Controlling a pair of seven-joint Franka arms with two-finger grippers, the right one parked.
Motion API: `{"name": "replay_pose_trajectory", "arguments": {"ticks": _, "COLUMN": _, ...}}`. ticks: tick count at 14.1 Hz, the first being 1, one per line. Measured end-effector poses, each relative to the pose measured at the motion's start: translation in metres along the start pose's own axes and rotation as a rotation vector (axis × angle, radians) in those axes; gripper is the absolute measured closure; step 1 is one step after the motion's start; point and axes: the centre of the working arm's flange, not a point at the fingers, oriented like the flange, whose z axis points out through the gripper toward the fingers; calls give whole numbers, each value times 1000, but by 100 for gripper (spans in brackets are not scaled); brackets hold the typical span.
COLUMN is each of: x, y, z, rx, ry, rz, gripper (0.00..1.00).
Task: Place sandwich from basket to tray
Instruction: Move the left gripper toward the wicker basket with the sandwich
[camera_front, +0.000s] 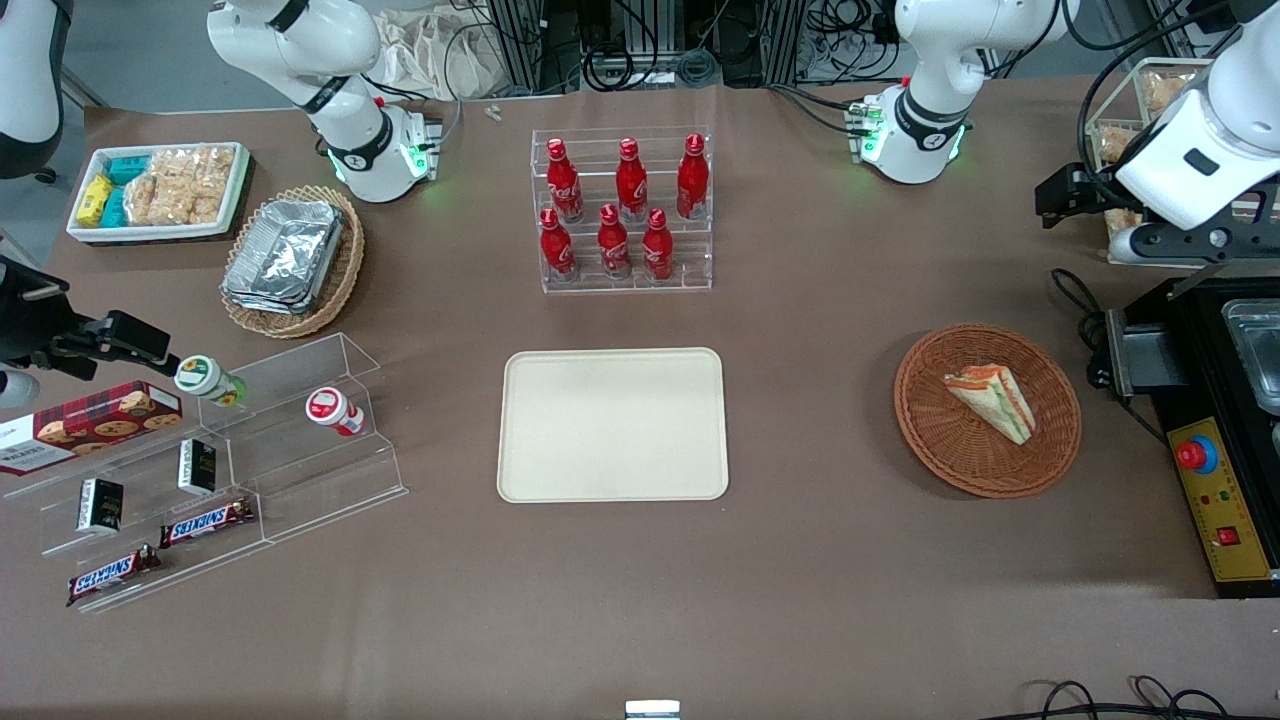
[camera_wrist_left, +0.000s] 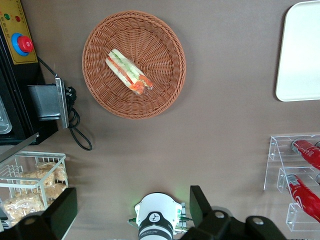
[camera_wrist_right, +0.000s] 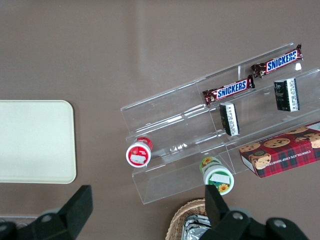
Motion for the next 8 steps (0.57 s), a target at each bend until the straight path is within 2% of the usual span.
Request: {"name": "replay_pose_trajectory", "arguments": {"ticks": 8, "x": 0, "y": -1, "z": 0, "rx": 0, "ry": -1, "rz": -18, "gripper": 0}}
